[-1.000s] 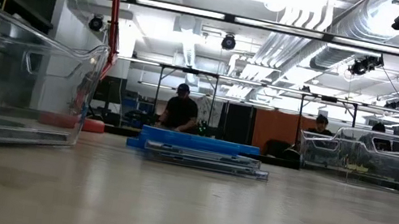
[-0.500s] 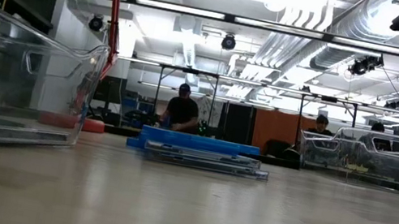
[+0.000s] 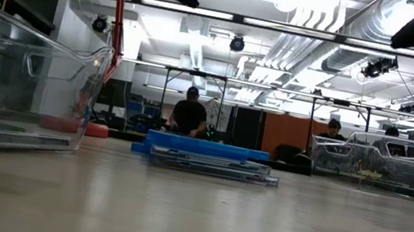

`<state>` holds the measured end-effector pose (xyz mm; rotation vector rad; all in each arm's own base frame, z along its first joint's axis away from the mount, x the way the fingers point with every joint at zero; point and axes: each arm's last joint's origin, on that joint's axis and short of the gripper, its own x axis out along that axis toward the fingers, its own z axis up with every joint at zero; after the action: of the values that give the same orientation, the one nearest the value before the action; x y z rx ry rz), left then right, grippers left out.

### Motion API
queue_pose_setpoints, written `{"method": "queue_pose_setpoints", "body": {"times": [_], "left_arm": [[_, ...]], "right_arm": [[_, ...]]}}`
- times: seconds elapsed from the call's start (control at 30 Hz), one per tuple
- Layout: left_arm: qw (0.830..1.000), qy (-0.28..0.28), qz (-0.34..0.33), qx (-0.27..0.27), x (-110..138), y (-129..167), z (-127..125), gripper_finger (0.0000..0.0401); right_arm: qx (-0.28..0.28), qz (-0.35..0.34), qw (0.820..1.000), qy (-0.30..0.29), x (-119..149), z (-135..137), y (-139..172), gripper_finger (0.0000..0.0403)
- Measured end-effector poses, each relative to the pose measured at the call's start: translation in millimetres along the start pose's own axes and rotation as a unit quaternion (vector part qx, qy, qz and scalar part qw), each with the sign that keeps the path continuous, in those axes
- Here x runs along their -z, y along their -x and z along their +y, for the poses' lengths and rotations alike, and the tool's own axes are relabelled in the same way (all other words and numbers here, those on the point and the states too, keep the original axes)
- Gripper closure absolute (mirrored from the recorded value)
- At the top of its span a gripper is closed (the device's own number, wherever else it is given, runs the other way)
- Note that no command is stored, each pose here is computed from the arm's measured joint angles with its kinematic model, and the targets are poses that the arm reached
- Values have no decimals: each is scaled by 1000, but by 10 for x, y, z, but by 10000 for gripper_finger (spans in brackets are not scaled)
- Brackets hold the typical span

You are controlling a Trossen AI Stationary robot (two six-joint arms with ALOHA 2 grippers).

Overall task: Pick & place jewel cases by type
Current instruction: Put the blue cd case into the top transparent bin

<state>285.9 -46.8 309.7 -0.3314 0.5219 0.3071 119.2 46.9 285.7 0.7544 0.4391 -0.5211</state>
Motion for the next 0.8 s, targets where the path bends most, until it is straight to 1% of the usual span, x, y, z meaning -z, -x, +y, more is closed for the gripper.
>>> {"method": "queue_pose_setpoints", "body": {"times": [0.13,0.3,0.43,0.57,0.73,0.8], "left_arm": [[999,31,-8,40,-9,-131,139,162],[997,61,7,51,0,-196,258,162],[996,63,20,54,57,-228,296,162],[995,56,42,66,161,-264,319,162],[994,49,67,73,348,-291,388,162],[993,50,44,100,368,-276,410,162]], "right_arm": [[22,17,1000,-3,80,61,-108,391],[44,39,998,2,169,116,-220,391],[61,55,997,7,236,148,-300,391],[70,74,995,-3,291,173,-360,391],[59,91,994,-12,318,219,-393,391],[52,89,995,-16,313,229,-390,391]]}}
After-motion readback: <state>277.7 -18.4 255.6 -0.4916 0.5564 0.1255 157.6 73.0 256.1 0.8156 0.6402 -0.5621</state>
